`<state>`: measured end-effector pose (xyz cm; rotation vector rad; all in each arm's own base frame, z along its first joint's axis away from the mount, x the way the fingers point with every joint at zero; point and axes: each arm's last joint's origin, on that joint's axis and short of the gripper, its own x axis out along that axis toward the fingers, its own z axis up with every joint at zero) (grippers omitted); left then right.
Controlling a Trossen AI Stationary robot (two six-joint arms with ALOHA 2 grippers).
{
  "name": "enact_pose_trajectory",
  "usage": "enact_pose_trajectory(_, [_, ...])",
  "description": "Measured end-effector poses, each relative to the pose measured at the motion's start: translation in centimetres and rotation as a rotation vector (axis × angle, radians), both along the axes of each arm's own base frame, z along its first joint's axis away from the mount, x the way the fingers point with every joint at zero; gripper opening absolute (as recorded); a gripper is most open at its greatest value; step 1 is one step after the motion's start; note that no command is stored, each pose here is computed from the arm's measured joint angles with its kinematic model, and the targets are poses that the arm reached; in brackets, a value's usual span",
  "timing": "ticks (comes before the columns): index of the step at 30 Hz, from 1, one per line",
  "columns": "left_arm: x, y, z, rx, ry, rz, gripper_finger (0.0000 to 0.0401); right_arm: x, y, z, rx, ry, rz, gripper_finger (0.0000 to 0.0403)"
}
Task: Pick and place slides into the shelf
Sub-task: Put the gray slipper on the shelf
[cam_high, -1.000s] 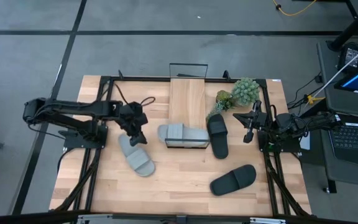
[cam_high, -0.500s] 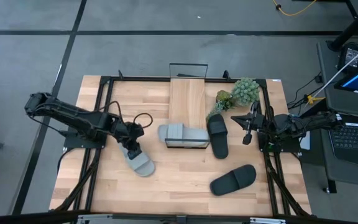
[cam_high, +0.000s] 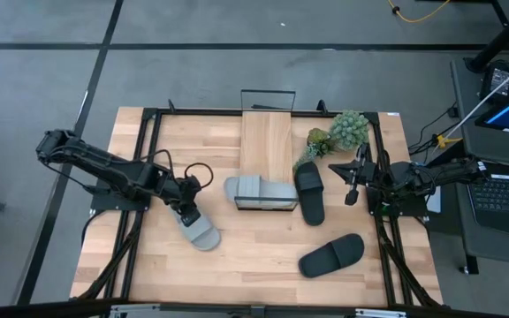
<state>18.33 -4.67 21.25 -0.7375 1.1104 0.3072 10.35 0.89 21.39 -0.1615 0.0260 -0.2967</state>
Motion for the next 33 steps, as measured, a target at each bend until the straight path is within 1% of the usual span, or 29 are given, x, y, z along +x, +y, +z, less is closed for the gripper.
enact_pose_trajectory(3, [0.1, 0.0, -0.4, -0.001, 0.021, -0.003, 0.0119, 0.0, 0.0, 0.0, 0.000, 0.000, 0.000, 0.0010])
enact_pose_trajectory(7, [0.2, -0.3, -1.7, -0.058, 0.095, -0.015, 0.0119, 0.0, 0.0, 0.0, 0.000, -0.002, 0.000, 0.0010])
enact_pose_trajectory(10, [0.5, -0.4, -2.2, -0.080, 0.127, -0.026, 0.0119, 0.0, 0.0, 0.0, 0.001, -0.003, 0.000, 0.0010])
enact_pose_trajectory(12, [0.8, -0.6, -2.2, -0.100, 0.105, -0.038, 0.0119, 0.0, 0.0, 0.0, 0.001, -0.003, 0.000, 0.0010])
enact_pose_trajectory(16, [1.3, -0.7, -2.0, -0.110, 0.043, -0.069, 0.0119, 0.0, 0.0, 0.0, 0.001, -0.004, 0.000, 0.0010])
enact_pose_trajectory(22, [1.4, -0.8, -2.4, -0.107, 0.072, -0.067, 0.0119, 0.0, 0.0, 0.1, 0.001, -0.007, 0.000, 0.0010])
enact_pose_trajectory(27, [1.9, -1.1, -3.3, -0.164, 0.127, -0.096, 0.0119, 0.0, 0.0, 0.1, 0.001, -0.007, 0.000, 0.0010])
enact_pose_trajectory(33, [2.6, -1.4, -3.7, -0.192, 0.097, -0.162, 0.0117, 0.0, 0.0, 0.1, 0.001, -0.007, 0.000, 0.0010])
